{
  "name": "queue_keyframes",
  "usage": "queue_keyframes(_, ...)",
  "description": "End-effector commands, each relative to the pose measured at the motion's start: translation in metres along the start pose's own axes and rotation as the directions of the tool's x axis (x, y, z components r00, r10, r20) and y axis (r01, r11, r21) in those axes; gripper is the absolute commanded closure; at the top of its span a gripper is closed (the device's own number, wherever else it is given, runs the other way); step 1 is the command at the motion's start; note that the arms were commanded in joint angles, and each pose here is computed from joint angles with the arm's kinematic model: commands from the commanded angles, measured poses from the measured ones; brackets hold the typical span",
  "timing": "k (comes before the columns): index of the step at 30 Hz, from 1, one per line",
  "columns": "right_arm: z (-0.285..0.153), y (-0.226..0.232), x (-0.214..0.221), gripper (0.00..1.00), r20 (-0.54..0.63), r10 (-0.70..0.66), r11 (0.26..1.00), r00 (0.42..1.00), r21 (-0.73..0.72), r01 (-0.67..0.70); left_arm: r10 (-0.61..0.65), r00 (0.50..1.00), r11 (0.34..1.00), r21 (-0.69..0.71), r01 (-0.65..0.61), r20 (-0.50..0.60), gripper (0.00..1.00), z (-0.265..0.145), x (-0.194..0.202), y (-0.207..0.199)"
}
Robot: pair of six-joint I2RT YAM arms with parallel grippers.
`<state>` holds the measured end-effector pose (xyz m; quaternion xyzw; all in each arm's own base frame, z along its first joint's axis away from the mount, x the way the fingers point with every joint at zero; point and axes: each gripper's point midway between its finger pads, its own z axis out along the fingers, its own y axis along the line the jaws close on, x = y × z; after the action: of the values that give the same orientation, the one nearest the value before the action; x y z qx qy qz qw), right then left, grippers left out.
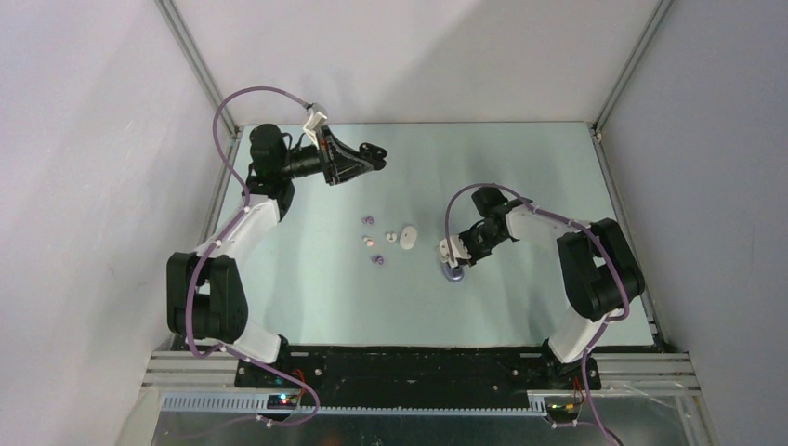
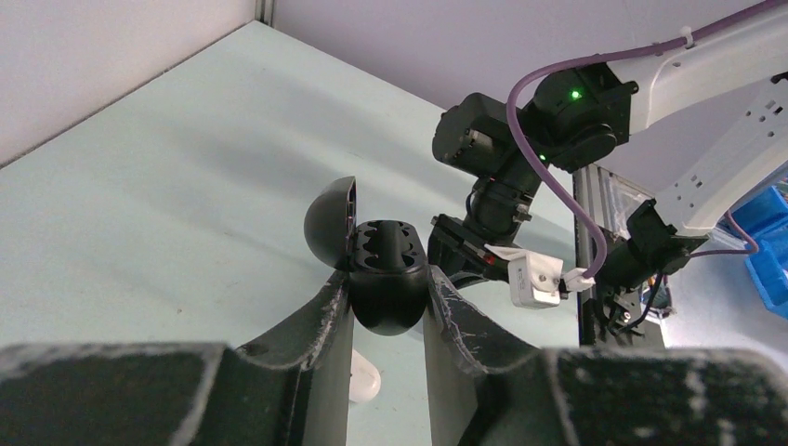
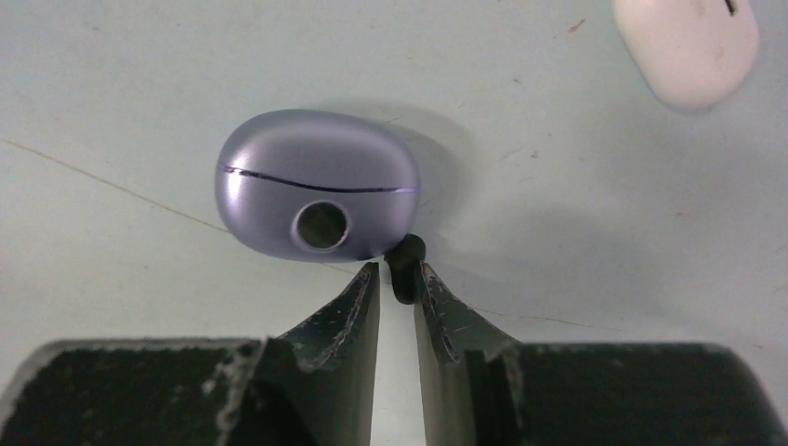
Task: Insert the wireless bluetooth earbuds into the charging case
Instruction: Pick up the right earbud from the center of the board, then insert the right earbud into the right side groove of the charging case.
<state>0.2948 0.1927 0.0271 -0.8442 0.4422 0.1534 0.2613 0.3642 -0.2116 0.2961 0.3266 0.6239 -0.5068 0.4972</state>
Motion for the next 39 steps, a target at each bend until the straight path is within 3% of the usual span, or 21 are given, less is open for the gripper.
queue_keyframes(1, 0.004, -0.017, 0.000, 0.78, -0.001, -0.002, 0.999, 1.000, 0.051, 0.002, 0.075, 0.997, 0.997, -0.007, -0.075, 0.026, 1.00, -0.003, -0.018, -0.003)
queue_keyframes(7, -0.012, -0.031, -0.012, 0.92, 0.029, 0.020, 0.995, 0.999, 0.094, -0.023, 0.077, 0.997, 0.997, -0.007, -0.077, 0.027, 1.00, -0.002, -0.020, -0.001)
queue_keyframes(14, -0.087, -0.081, -0.059, 1.00, 0.152, 0.232, 0.953, 0.961, 0.161, -0.256, 0.117, 0.992, 0.993, 0.021, -0.119, 0.049, 1.00, 0.000, -0.025, -0.001)
queue_keyframes(15, -0.093, -0.076, -0.066, 1.00, 0.171, 0.325, 0.930, 0.930, 0.121, -0.347, 0.118, 0.992, 0.992, 0.028, -0.120, 0.050, 1.00, 0.001, -0.023, 0.000)
queue_keyframes(16, -0.110, -0.096, -0.079, 1.00, 0.209, 0.330, 0.921, 0.921, 0.144, -0.363, 0.141, 0.988, 0.989, 0.033, -0.143, 0.064, 1.00, 0.002, -0.027, 0.000)
queue_keyframes(17, -0.110, -0.091, -0.082, 1.00, 0.223, 0.436, 0.882, 0.872, 0.086, -0.463, 0.142, 0.988, 0.989, 0.037, -0.144, 0.065, 1.00, 0.003, -0.025, 0.002)
queue_keyframes(21, -0.143, -0.127, -0.120, 1.00, 0.330, 0.592, 0.775, 0.736, 0.019, -0.632, 0.192, 0.978, 0.978, 0.063, -0.198, 0.085, 1.00, 0.008, -0.028, 0.005)
queue_keyframes(28, -0.180, -0.185, -0.182, 1.00, 0.493, 0.603, 0.723, 0.627, -0.006, -0.691, 0.250, 0.964, 0.959, 0.117, -0.260, 0.090, 1.00, 0.015, -0.027, -0.006)
queue_keyframes(31, -0.181, -0.194, -0.199, 1.00, 0.526, 0.572, 0.743, 0.629, -0.008, -0.669, 0.272, 0.958, 0.951, 0.129, -0.282, 0.092, 1.00, 0.015, -0.026, -0.011)
queue_keyframes(39, -0.167, -0.215, -0.227, 1.00, 0.560, 0.423, 0.814, 0.712, 0.112, -0.570, 0.292, 0.953, 0.942, 0.147, -0.301, 0.084, 1.00, 0.012, -0.016, -0.017)
